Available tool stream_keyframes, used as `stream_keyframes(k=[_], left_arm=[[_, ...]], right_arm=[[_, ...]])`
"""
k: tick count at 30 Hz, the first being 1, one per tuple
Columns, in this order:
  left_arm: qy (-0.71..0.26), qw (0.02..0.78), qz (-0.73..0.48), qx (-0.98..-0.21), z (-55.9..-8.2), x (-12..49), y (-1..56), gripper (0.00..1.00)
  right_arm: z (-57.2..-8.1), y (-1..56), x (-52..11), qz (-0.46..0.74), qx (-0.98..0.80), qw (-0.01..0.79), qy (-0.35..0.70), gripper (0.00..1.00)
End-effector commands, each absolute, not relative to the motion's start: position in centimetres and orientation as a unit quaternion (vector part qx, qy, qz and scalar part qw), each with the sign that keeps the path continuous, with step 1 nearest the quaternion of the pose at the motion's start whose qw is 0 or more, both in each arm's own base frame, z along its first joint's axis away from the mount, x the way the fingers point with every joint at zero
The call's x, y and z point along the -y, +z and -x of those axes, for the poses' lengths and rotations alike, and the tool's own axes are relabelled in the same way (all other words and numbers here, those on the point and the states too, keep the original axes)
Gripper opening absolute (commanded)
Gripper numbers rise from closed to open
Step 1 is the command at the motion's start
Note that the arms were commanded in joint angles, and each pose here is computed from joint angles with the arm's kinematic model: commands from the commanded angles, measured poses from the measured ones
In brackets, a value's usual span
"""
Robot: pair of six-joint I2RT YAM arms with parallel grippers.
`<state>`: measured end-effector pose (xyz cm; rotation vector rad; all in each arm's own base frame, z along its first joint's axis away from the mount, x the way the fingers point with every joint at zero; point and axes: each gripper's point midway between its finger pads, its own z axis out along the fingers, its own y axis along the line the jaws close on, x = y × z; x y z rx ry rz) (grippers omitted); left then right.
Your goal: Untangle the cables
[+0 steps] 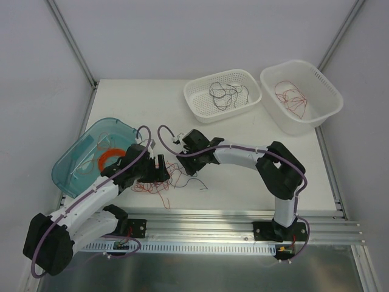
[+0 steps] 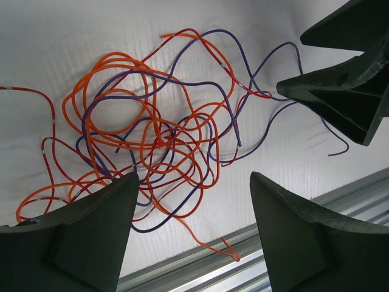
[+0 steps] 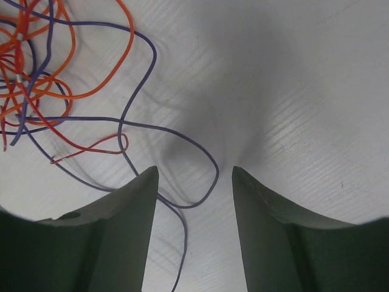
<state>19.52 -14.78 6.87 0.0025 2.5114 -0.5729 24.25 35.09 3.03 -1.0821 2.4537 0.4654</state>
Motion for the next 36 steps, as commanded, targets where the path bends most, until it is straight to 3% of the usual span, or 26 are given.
stream_keyframes(k=[1,11,13,14,20,31,36], left_arm=[[-0.227,0.267,0.011,-0.936,-19.4,15.2,6.5,0.75],[-0.224,0.258,0.026,-0.94,-19.5,15.3,5.7,0.75],[-0.222,0.257,0.03,-0.94,-19.6,15.2,5.5,0.75],[-0.221,0.256,0.031,-0.941,-19.6,15.2,5.4,0.75],[-0.212,0.254,0.054,-0.942,-19.9,15.0,4.8,0.74],[-0.183,0.226,0.078,-0.954,-19.9,14.5,2.8,0.58],[-0.175,0.218,0.081,-0.957,-20.0,14.4,2.3,0.52]], right_arm=[[-26.5,4.0,-36.0,0.395,-0.87,0.256,0.144,0.55],[-27.0,2.7,-37.0,0.409,-0.864,0.267,0.118,0.5],[-26.6,2.4,-37.3,0.415,-0.863,0.263,0.119,0.43],[-26.4,2.3,-37.3,0.416,-0.863,0.261,0.122,0.33],[-26.5,3.2,-36.0,0.406,-0.865,0.276,0.107,0.01],[-28.8,12.1,-27.0,0.332,-0.873,0.351,0.071,0.01],[-30.8,20.4,-21.0,0.257,-0.866,0.424,0.061,0.01]])
